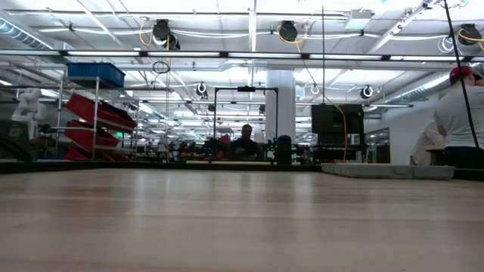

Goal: Coil cords
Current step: Coil the white wire onto the spool

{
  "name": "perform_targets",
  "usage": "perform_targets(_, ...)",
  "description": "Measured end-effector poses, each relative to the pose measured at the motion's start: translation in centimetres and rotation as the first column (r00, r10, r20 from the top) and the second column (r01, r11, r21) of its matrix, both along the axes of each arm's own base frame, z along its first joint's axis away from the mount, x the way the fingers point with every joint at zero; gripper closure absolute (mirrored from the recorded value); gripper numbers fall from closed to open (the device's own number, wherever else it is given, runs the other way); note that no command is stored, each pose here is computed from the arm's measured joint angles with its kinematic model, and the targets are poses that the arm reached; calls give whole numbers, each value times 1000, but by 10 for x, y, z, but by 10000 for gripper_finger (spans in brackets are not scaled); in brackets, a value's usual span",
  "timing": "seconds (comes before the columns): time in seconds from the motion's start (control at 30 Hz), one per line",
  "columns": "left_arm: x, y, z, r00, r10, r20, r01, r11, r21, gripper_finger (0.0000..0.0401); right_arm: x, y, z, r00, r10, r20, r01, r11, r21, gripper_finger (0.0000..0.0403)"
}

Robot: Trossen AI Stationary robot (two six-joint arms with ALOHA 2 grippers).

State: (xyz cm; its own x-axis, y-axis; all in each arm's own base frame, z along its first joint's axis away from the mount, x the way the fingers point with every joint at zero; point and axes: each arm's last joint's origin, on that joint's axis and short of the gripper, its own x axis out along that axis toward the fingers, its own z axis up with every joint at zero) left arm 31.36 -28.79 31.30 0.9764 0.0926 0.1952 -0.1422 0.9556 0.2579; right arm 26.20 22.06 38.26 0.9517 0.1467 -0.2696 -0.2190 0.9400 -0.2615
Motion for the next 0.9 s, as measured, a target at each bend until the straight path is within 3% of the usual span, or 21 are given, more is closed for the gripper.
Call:
perform_targets(0.1,0,0,0,1000,-1,0,1,1000,0,400,1,-1,0,1000,-5,1,5,1000,-2,397)
perform_targets(0.7,-8,-7,1,1000,-8,5,8,1000,-13,319,-3,-3,4,999,-53,10,53,998,42,403)
perform_targets(0.9,-21,-15,2,996,92,-20,-93,995,-26,317,-8,-6,7,996,-83,11,83,996,42,403)
